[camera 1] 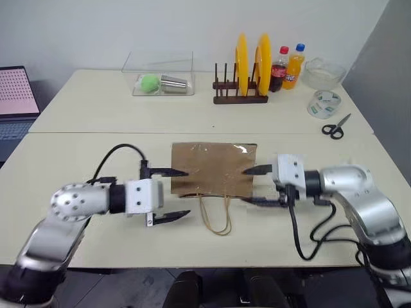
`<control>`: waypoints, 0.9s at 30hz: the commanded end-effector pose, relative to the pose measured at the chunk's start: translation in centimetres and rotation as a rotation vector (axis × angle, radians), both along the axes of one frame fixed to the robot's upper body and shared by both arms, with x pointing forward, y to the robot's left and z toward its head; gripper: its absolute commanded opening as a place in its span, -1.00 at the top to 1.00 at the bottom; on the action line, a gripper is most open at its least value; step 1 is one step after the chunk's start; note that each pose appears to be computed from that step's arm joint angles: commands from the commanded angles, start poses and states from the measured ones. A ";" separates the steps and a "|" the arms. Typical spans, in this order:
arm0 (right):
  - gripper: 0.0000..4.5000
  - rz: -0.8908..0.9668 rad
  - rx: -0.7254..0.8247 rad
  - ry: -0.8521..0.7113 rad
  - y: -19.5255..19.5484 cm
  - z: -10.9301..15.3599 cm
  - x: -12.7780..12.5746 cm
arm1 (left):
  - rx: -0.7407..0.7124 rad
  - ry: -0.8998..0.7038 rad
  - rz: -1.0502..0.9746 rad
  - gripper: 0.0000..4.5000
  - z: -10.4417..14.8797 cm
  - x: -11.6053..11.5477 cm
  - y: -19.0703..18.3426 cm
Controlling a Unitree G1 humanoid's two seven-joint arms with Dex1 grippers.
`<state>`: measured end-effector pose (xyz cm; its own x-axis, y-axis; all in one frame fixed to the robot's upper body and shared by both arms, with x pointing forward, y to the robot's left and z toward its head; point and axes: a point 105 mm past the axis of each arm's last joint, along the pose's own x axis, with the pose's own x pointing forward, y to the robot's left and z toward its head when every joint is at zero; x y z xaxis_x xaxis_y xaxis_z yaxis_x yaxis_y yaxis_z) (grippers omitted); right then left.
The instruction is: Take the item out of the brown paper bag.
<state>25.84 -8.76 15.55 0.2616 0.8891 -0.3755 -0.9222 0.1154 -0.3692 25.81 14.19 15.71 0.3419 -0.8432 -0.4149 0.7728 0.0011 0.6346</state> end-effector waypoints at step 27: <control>-0.86 -0.140 0.015 0.027 -0.5 -0.4 -3.2 | 0.083 -0.158 -0.334 -0.60 -3.1 1.6 -6.1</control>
